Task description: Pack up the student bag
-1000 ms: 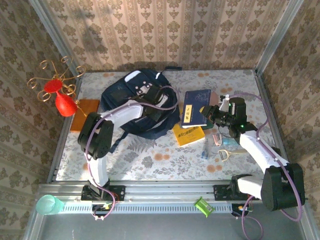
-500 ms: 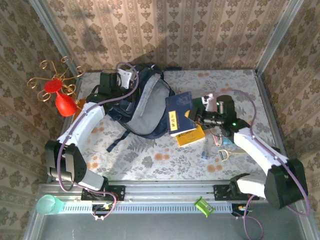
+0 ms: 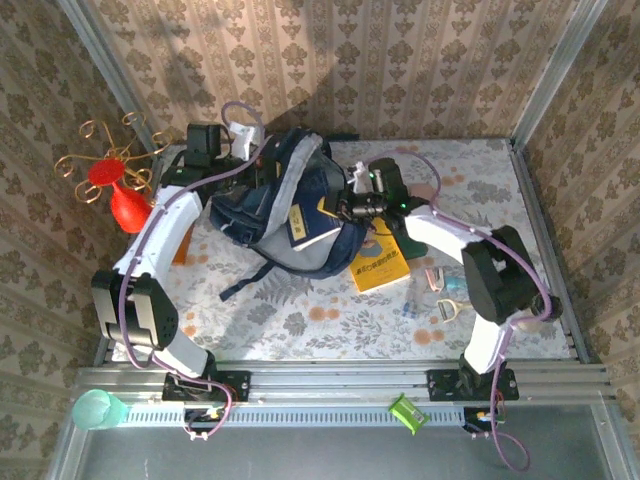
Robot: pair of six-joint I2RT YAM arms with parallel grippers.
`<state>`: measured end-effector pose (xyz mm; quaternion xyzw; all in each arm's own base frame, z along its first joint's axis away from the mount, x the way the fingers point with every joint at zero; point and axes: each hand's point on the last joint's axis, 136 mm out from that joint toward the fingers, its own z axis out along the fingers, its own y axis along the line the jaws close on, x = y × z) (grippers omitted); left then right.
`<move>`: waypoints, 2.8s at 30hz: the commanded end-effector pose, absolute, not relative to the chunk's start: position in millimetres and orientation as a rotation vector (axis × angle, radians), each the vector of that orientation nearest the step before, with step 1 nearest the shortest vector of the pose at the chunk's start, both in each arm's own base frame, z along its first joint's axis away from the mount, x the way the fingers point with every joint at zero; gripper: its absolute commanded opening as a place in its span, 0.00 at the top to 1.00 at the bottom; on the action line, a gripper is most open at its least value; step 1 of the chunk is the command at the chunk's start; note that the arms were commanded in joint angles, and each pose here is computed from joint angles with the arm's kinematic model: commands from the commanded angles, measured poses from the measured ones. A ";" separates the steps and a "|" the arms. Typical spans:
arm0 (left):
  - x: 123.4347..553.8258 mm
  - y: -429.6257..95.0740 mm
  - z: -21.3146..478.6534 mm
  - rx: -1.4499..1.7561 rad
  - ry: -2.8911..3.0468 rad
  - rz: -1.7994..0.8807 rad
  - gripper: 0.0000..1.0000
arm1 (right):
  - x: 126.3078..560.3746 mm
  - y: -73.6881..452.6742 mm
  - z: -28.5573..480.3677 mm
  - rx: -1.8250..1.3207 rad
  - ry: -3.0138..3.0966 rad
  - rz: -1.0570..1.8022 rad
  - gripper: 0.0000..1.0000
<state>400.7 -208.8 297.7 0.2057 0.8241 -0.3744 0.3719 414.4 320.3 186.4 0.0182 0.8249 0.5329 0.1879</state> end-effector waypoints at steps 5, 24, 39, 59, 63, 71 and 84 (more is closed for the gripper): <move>391.2 -218.6 362.8 0.670 1.902 -1.083 1.00 | 461.4 352.4 176.6 0.076 2.307 1.373 1.00; 398.1 -213.0 347.2 0.618 1.953 -1.095 1.00 | 539.6 408.9 132.8 0.445 2.067 1.075 0.94; 414.6 -181.5 316.1 0.596 1.985 -0.955 1.00 | 457.5 374.2 193.8 0.155 2.087 1.077 0.54; 425.5 -175.3 254.0 0.188 2.118 -0.700 0.28 | 343.0 114.0 105.0 0.167 2.544 0.299 0.28; 374.1 -223.9 226.0 0.207 2.169 -0.747 0.23 | 335.0 106.0 78.2 0.218 2.613 0.298 0.26; 265.4 -316.5 141.8 0.343 2.382 -0.877 0.31 | 328.7 122.0 39.2 0.251 2.698 0.424 0.31; 246.8 -338.6 72.6 0.416 2.560 -0.680 0.32 | 303.5 162.0 49.4 0.189 2.643 0.742 0.51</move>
